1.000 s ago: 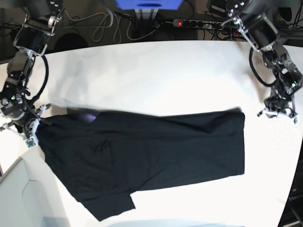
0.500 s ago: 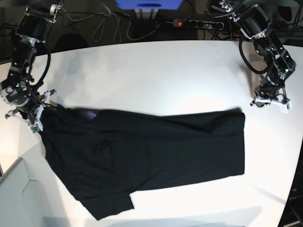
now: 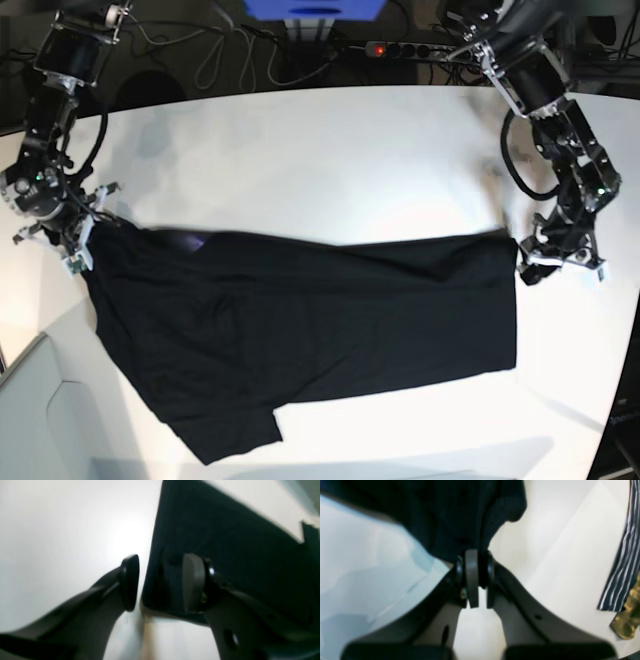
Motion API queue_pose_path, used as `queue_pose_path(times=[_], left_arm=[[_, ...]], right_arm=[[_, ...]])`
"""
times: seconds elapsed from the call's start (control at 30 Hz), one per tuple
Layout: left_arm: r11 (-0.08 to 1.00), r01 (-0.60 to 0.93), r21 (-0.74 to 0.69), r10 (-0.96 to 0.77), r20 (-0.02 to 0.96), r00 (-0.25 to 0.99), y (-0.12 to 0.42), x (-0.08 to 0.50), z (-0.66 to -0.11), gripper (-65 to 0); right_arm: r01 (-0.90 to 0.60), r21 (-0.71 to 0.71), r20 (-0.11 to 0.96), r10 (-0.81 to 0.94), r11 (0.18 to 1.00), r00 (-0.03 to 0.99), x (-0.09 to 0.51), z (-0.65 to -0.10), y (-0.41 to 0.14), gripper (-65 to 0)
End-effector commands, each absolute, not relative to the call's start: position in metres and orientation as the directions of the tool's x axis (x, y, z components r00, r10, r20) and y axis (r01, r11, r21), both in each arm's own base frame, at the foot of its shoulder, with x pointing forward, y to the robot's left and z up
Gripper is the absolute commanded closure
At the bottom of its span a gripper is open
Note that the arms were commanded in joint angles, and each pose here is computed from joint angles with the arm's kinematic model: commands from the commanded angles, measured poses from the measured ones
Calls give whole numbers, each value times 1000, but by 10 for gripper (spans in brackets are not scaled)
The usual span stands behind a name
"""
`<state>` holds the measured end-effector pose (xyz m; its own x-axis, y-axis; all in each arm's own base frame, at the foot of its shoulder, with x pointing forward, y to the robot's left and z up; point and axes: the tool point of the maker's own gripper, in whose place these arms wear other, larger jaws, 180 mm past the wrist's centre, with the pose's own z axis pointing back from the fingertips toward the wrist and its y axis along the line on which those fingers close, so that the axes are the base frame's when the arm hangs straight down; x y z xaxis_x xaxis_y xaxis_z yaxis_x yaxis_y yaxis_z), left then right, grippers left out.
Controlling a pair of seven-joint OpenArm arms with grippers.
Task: Fold the T-shirt properly
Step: 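Regrasp the folded edge with both grippers, then hold the folded edge with both grippers and lift slightly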
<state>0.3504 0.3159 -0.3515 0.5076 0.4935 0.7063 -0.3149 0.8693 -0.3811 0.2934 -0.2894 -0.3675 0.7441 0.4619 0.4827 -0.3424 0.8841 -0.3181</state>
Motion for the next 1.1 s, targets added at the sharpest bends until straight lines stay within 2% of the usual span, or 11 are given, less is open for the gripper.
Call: queue_pose_path(times=[0.0,0.2,0.4,0.47,0.57,0.77,1.07], left_arm=[[876,-288,-387,481,741,469,318,364,-337,-271],[888,-242,-391,459,734,500,290,377,-365,-271],[885,-246,-395,465,729,502,288,377,-372,-262],[885,-246,-395,465,730,501,288,377,-372,-196],[885,-246,-396,466,734,494,290,377,-369,0],[884,-247,-397,467,731,497,290,375,-369,0],[929,-177,-325,370,807,460,278,347,-338,0]], right_arm=[[-346,-342,507,482,874,714,302,-354,-292,-3],[-346,-340,504,480,874,718,301,-356,-292,-3],[-347,-338,500,480,875,721,298,-358,-292,-3],[-347,-338,501,480,875,720,298,-358,-292,-3],[-347,-338,501,480,875,720,298,-358,-292,-3],[-347,-338,500,479,875,721,298,-358,-292,-3],[-347,-329,503,474,878,722,298,-360,-289,-3]])
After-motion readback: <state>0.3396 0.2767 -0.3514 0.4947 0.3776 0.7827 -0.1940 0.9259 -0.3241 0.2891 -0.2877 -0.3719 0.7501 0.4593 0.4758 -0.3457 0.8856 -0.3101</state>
